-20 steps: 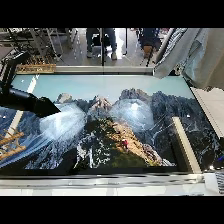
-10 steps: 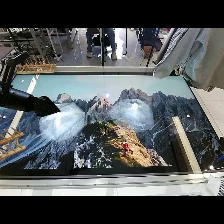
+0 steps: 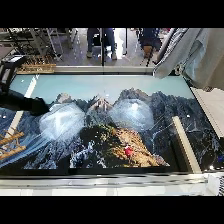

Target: Fold the clothes and pants, and hang the long-sleeved shirts on hangers.

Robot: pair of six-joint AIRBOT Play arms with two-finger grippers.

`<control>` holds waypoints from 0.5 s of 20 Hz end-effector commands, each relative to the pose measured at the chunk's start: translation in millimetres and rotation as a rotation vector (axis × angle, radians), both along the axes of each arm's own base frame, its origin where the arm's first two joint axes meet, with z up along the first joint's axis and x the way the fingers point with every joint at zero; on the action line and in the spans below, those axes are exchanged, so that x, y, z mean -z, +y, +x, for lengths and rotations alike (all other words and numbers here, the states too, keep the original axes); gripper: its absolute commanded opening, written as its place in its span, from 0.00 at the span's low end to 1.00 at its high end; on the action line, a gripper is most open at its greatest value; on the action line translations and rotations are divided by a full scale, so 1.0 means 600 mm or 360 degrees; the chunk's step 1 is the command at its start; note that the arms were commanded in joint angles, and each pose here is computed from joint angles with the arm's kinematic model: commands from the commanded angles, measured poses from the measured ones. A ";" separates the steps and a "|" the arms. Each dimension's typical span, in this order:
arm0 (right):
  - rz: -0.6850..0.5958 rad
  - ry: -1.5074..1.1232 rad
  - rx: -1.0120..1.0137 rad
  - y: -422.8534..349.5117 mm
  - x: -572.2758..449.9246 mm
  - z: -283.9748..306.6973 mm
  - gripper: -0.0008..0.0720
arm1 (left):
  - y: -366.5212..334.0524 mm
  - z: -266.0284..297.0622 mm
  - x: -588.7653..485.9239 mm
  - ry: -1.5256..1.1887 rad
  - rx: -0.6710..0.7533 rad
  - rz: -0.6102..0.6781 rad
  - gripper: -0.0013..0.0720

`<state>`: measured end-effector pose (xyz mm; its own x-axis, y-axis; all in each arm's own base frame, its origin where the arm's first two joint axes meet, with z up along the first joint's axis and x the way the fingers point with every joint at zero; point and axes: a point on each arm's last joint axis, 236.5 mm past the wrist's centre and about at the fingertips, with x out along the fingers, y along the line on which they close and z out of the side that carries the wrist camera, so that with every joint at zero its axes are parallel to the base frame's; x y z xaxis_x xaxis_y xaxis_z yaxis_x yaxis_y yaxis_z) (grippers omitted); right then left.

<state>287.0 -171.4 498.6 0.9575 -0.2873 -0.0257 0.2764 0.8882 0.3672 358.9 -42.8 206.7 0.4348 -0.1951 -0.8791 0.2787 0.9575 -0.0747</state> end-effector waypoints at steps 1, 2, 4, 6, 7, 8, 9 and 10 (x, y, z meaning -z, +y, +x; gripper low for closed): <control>0.0029 0.0662 -0.1231 0.311 0.190 0.063 0.75 | 0.241 0.000 -0.034 -0.0102 -0.0722 0.0741 0.97; 0.0007 0.0869 -0.1364 0.356 0.252 0.068 0.62 | 0.276 0.000 -0.061 -0.0200 -0.0861 0.0835 0.97; -0.0239 0.1142 -0.1360 0.393 0.349 0.110 0.58 | 0.278 0.039 -0.126 -0.0568 -0.1004 0.0713 0.97; -0.0628 0.1180 -0.1104 0.371 0.381 0.187 0.58 | 0.251 0.081 -0.179 -0.0879 -0.1065 0.0453 0.97; -0.0771 0.1135 -0.0997 0.364 0.377 0.222 0.58 | 0.243 0.097 -0.198 -0.0978 -0.1057 0.0393 0.97; -0.0837 0.1071 -0.0965 0.371 0.370 0.247 0.59 | 0.238 0.107 -0.206 -0.1025 -0.1040 0.0371 0.97; -0.0852 0.0980 -0.0964 0.383 0.357 0.265 0.68 | 0.236 0.113 -0.209 -0.1049 -0.1030 0.0367 0.97; -0.0843 0.0861 -0.0968 0.399 0.337 0.282 0.79 | 0.236 0.115 -0.207 -0.1045 -0.1029 0.0369 0.97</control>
<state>419.3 51.8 286.9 0.7586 0.2198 -0.6133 -0.2709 0.9625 0.0099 411.8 98.4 303.8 0.7515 0.4024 -0.5227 -0.3654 0.9137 0.1780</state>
